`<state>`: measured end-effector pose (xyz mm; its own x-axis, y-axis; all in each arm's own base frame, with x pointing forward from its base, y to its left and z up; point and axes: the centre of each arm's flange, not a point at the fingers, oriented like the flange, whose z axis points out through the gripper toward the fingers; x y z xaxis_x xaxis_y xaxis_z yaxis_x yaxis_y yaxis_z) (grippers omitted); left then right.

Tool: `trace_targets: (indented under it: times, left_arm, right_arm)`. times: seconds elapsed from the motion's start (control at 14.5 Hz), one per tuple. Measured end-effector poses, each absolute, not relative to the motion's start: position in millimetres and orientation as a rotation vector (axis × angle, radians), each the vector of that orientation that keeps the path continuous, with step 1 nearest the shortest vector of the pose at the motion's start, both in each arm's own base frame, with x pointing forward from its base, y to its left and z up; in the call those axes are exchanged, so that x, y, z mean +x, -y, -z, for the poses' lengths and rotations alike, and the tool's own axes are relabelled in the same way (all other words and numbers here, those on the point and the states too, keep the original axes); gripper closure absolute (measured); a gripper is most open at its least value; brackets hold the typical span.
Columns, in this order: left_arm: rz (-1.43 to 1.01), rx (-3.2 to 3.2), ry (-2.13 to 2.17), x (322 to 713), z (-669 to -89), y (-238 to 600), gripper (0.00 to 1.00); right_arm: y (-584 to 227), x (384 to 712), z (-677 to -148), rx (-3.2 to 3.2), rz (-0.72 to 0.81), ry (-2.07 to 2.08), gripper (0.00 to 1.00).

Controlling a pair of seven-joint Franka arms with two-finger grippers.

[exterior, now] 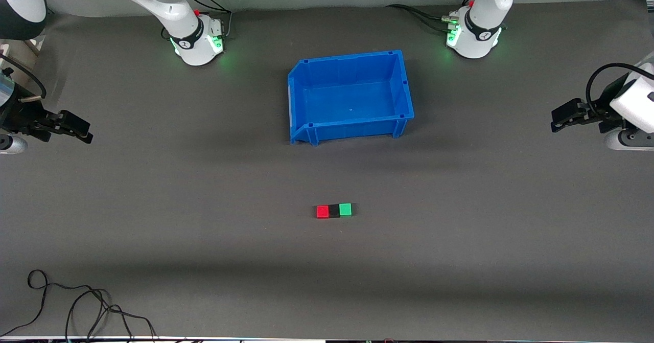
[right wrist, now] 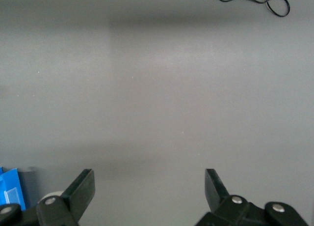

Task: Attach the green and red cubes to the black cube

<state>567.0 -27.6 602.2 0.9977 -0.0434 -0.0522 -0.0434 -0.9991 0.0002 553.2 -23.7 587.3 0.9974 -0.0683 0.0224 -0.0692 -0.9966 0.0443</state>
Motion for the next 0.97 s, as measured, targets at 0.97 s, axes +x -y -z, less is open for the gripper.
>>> trace_targets:
  times: [0.97]
  left_arm:
    - [-0.073,-3.138,-0.088,567.1,-604.7,28.9,0.00]
  right_arm:
    - [16.6,556.5,-575.7,3.094,0.024,0.087,0.00]
